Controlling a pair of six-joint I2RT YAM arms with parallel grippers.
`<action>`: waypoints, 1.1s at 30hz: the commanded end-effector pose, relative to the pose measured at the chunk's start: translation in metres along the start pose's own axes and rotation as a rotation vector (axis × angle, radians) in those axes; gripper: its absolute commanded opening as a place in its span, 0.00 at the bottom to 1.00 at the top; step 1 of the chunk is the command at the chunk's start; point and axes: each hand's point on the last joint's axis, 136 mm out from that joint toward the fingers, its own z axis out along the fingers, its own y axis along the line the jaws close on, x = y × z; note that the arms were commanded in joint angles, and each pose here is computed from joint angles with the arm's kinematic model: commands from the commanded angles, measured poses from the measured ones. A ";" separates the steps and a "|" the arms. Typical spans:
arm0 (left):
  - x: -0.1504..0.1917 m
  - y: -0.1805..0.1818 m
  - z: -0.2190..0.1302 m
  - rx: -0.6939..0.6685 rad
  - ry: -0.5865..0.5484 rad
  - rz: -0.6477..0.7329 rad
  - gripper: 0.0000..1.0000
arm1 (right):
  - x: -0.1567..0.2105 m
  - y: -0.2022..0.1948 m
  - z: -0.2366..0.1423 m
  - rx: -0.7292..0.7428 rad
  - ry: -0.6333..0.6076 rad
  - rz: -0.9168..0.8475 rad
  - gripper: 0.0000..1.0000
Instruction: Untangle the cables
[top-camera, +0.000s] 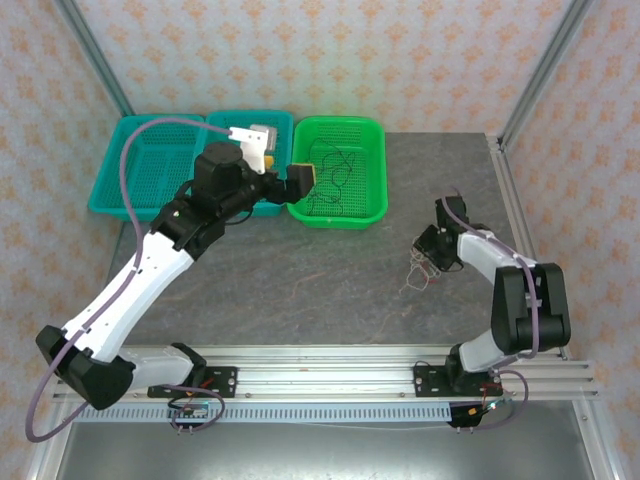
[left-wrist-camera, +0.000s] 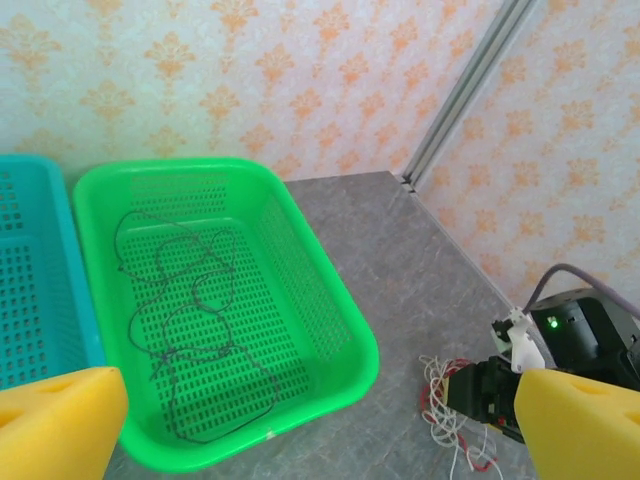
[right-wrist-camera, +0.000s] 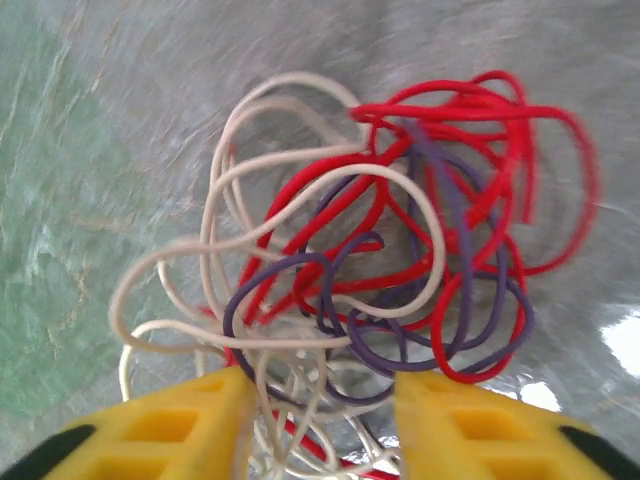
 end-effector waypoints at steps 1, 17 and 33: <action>0.030 0.018 0.009 -0.063 0.070 0.028 1.00 | 0.020 0.035 -0.006 -0.112 0.070 -0.184 0.18; 0.060 0.027 0.019 -0.078 0.139 -0.013 1.00 | 0.179 0.123 -0.053 -0.404 0.377 -0.779 0.35; 0.174 -0.027 0.063 0.039 0.461 -0.086 0.83 | 0.083 0.076 -0.083 -0.273 -0.015 -0.317 0.36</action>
